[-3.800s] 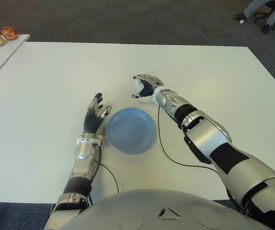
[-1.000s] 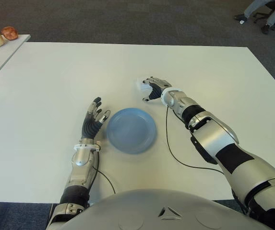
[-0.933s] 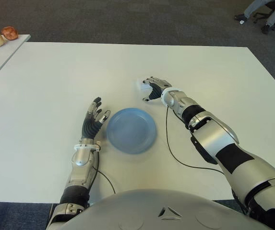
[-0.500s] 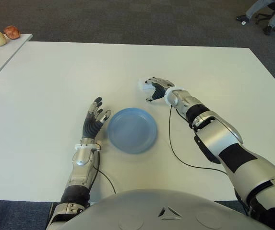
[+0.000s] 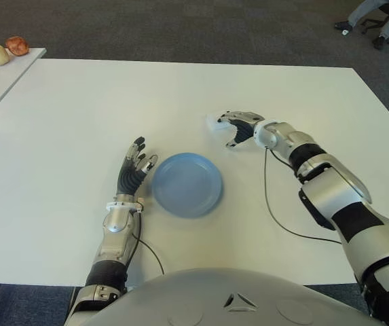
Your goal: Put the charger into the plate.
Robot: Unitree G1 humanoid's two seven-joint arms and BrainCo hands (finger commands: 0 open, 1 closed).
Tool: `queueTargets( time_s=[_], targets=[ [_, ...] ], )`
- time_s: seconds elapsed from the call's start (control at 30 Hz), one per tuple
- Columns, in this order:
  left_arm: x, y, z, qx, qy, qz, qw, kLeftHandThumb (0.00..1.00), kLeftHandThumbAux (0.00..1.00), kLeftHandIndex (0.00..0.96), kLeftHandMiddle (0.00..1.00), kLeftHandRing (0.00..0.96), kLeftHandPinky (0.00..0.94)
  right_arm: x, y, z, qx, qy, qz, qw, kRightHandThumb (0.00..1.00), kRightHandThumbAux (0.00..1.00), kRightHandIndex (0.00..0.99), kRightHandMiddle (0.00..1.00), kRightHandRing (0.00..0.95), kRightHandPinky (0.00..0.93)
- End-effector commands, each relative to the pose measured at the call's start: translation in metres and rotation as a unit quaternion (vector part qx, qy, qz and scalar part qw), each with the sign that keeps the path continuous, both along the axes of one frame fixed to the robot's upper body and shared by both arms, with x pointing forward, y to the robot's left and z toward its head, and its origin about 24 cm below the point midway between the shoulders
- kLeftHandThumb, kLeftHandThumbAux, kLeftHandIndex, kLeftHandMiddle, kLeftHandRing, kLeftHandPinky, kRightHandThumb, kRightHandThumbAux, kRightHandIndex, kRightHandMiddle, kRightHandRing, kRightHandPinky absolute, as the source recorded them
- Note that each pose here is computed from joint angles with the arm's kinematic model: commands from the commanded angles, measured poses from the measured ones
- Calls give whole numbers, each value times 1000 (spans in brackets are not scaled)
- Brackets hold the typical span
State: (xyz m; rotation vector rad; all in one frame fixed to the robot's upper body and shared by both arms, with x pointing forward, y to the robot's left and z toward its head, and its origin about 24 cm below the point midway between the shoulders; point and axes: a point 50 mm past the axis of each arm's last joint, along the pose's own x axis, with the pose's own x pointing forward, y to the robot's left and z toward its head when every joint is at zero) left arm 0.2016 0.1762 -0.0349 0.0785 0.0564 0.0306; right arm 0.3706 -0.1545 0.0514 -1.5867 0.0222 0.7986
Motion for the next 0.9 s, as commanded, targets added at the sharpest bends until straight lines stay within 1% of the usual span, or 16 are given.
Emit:
queueTargets(
  time_s=[0.03, 0.1, 0.17, 0.3, 0.43, 0.6, 0.8, 0.9],
  targets=[
    [-17, 0, -29, -11, 88, 10, 996, 0, 527, 35, 85, 81, 93, -13, -25, -7, -30, 40, 28, 998, 0, 682, 0, 0, 0, 0],
    [-16, 0, -29, -11, 88, 10, 996, 0, 528, 34, 87, 83, 95, -15, -29, -5, -27, 39, 34, 998, 0, 682, 0, 0, 0, 0],
    [-15, 0, -29, -12, 87, 11, 996, 0, 528, 34, 90, 87, 100, -20, -37, -2, -19, 36, 52, 998, 0, 669, 0, 0, 0, 0],
    [-12, 1, -30, -14, 89, 12, 996, 0, 528, 34, 95, 93, 108, -29, -48, 3, -8, 30, 83, 996, 0, 640, 0, 0, 0, 0],
    [-10, 2, -31, -15, 88, 11, 996, 0, 526, 34, 95, 93, 103, -42, -58, 14, 20, 5, 114, 993, 0, 622, 0, 3, 0, 0],
    [-7, 4, -32, -17, 89, 11, 996, 0, 522, 36, 95, 92, 101, -53, -65, 27, 47, -20, 123, 991, 0, 624, 0, 14, 0, 0],
    [-5, 6, -33, -19, 92, 12, 995, 0, 532, 39, 99, 97, 111, -64, -74, 33, 63, -36, 117, 991, 0, 652, 0, 25, 0, 0],
    [-3, 8, -34, -18, 95, 13, 995, 0, 535, 42, 98, 94, 101, -68, -77, 36, 68, -41, 115, 990, 0, 668, 0, 33, 0, 0]
  ],
)
